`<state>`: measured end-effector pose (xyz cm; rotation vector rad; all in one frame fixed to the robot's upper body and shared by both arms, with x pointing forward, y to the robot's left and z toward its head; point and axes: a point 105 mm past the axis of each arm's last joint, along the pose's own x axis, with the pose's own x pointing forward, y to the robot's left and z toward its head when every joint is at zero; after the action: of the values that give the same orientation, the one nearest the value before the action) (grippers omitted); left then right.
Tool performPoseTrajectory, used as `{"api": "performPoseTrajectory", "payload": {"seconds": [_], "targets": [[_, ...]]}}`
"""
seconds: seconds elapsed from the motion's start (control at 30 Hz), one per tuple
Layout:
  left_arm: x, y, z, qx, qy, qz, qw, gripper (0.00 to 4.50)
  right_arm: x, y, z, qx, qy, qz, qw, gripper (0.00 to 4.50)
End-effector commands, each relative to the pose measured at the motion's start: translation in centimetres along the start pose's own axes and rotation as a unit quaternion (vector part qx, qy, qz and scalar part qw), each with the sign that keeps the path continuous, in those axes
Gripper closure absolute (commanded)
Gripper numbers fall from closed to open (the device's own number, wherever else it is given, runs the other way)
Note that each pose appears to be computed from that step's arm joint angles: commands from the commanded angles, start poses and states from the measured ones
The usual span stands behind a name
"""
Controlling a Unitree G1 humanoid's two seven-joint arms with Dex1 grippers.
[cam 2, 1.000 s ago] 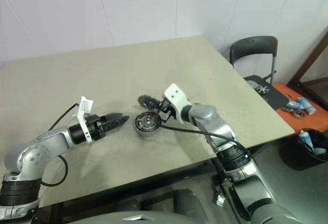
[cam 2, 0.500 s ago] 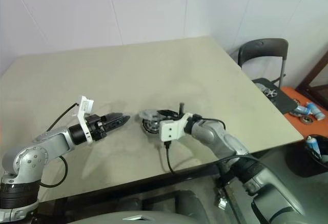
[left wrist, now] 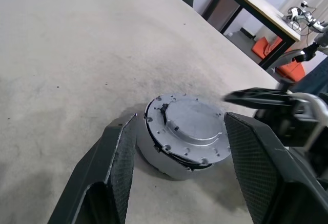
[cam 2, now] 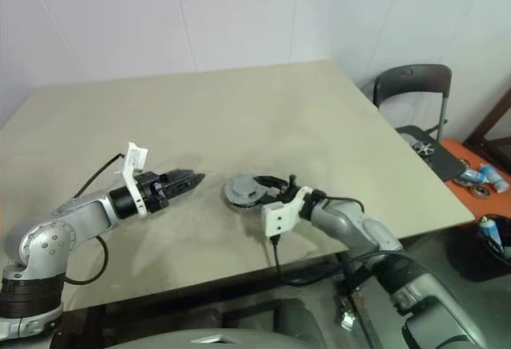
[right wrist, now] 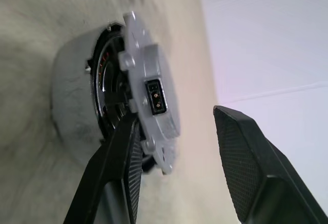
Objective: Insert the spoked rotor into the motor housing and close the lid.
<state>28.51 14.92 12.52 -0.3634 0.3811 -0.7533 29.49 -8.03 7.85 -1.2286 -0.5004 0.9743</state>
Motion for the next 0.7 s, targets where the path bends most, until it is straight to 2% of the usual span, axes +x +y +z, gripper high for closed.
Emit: {"api": "performPoseTrajectory", "payload": {"seconds": [0.03,0.27,0.43,0.5,0.6,0.7], "targets": [[0.1,-0.8,1.4,0.019,-0.02,-0.012,1.0,1.62,-1.2,-2.5,0.0,-0.031,-0.019,-0.048,0.998,2.25],[0.0,-0.7,1.5,0.017,-0.023,-0.007,1.0,1.62,-3.6,-2.2,-1.5,-0.038,-0.007,-0.034,0.999,2.25],[-0.1,-0.7,1.4,0.016,-0.025,-0.005,1.0,1.62,-5.3,0.3,-1.2,0.045,0.004,0.037,0.998,2.25],[-0.2,-0.8,1.3,0.017,-0.025,-0.005,1.0,1.62,-5.5,1.5,-1.6,0.108,0.032,0.078,0.991,2.25],[-0.4,-0.9,1.2,0.017,-0.023,-0.006,1.0,1.62,-4.5,-0.1,-3.8,0.292,0.105,0.053,0.949,2.25],[-0.5,-0.8,1.0,0.018,-0.018,-0.007,1.0,1.62,-1.9,-4.5,-3.6,0.449,0.086,0.012,0.889,2.25]]}}
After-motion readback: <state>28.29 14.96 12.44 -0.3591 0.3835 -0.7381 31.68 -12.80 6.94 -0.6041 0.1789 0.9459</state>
